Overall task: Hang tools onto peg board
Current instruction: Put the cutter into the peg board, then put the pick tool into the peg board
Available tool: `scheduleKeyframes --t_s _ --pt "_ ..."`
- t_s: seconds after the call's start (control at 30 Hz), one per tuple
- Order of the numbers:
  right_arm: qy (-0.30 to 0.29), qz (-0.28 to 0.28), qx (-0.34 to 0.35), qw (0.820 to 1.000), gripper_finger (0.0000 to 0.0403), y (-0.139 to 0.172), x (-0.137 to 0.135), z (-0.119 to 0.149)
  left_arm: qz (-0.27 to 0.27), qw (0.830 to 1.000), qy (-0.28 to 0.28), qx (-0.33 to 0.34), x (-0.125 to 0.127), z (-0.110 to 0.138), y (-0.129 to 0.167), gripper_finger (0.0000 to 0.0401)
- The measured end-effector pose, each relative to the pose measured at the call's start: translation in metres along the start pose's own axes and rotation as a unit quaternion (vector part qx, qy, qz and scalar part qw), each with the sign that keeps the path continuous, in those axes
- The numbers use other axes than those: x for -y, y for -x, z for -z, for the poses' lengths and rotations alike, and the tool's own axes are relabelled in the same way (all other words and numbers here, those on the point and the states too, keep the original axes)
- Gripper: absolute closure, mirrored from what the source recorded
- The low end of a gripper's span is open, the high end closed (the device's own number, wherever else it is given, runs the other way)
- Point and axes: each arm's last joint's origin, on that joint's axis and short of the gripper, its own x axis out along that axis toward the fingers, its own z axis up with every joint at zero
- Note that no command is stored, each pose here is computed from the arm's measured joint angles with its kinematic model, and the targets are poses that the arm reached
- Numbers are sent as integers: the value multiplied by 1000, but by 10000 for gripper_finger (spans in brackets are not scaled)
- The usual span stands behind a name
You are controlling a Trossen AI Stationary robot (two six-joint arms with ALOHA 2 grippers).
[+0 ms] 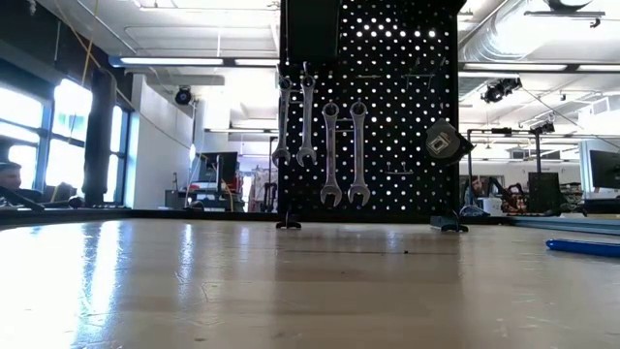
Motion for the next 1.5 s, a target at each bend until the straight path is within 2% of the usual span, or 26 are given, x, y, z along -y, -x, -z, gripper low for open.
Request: scheduleKeyframes --t_s 0.23,0.43,0.67,1.17,1.5 --pt "-41 2 -44 998 357 -11 32 15 13 1000 -13 -18 13 6 -12 270" --pt "-68 -24 -87 994 357 -18 44 28 15 999 -32 -40 25 13 -25 270" --pt "-72 -46 -120 989 355 -33 43 40 12 998 -31 -48 29 17 -37 270" --pt "-69 -59 -164 982 338 -63 38 61 30 999 -19 -35 30 14 -37 270" --pt "-67 -66 -162 982 290 -63 38 61 29 999 -18 -34 30 14 -37 270"
